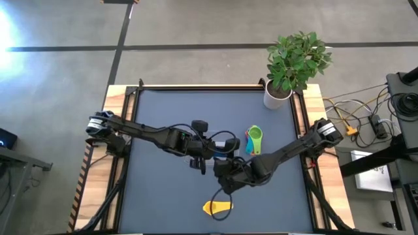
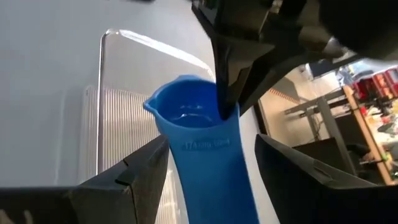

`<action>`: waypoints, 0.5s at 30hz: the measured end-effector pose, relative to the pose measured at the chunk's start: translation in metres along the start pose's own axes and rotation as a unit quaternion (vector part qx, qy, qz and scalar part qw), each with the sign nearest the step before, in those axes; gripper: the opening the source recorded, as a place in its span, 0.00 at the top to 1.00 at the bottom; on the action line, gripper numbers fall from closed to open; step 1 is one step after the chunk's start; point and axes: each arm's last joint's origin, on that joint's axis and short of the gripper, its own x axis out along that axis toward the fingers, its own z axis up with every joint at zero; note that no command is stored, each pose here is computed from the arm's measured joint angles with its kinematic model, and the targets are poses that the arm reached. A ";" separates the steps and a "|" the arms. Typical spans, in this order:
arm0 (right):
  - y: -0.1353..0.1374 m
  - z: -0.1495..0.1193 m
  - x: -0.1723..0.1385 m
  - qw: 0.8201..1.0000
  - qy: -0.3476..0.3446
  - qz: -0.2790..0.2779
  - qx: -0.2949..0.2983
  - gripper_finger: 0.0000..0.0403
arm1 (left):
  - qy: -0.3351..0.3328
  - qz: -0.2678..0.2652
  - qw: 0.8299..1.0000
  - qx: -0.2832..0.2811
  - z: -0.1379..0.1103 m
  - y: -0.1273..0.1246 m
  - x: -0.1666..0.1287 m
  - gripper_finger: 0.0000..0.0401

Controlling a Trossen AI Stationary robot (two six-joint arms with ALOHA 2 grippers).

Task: Nest measuring cups in basket
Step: Stack the blue measuring cup on top of the green measuring cup

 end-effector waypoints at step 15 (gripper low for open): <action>-0.002 -0.006 0.006 0.999 0.028 0.007 0.027 0.52 | 0.000 -0.001 1.000 0.015 0.000 0.000 0.000 1.00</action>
